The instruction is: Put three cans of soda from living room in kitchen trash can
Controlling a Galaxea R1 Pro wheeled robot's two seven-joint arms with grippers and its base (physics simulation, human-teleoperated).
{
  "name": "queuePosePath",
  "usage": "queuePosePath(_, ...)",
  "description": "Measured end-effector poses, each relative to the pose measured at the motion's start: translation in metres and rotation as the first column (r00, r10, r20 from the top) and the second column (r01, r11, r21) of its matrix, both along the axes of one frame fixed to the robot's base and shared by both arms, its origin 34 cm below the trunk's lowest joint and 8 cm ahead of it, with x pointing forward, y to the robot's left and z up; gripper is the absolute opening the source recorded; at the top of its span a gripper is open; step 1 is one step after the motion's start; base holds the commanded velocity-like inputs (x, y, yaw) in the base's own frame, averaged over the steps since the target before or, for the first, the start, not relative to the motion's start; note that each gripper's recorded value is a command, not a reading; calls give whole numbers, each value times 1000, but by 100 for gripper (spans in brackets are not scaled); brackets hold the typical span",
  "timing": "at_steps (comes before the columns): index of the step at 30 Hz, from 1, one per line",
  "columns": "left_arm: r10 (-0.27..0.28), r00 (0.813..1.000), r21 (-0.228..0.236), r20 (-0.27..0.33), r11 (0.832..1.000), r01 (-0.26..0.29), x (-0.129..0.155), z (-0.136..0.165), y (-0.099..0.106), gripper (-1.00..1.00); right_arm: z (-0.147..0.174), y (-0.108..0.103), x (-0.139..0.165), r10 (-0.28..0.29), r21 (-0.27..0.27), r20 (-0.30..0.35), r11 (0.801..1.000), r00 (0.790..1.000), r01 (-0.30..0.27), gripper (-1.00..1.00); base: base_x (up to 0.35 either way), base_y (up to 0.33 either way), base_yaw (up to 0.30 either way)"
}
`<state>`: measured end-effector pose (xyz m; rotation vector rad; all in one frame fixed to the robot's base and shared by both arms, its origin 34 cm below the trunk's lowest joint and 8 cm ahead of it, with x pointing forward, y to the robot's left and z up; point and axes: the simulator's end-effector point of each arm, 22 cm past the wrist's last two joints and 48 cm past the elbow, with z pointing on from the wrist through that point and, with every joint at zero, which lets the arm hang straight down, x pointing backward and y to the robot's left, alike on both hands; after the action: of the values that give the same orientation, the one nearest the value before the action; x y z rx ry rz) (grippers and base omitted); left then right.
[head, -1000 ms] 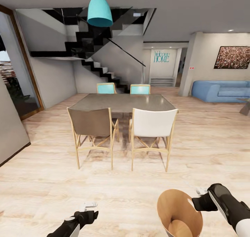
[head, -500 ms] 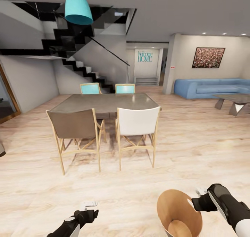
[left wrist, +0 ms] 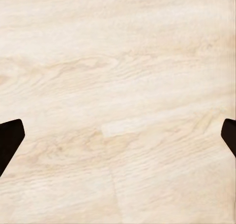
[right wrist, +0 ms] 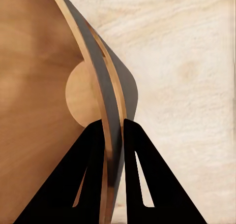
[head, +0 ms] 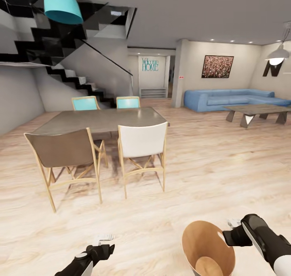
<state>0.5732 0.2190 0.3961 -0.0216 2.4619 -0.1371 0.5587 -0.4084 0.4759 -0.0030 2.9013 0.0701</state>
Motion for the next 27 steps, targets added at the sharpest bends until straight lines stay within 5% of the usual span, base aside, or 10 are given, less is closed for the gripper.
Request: queuePosePath(27, 0, 1000, 2, -25, 1000, 0, -6, -6, 0, 100, -6, 3, -3, 10, -5, -22, 1000, 1000, -10, -100, 0, 0, -223)
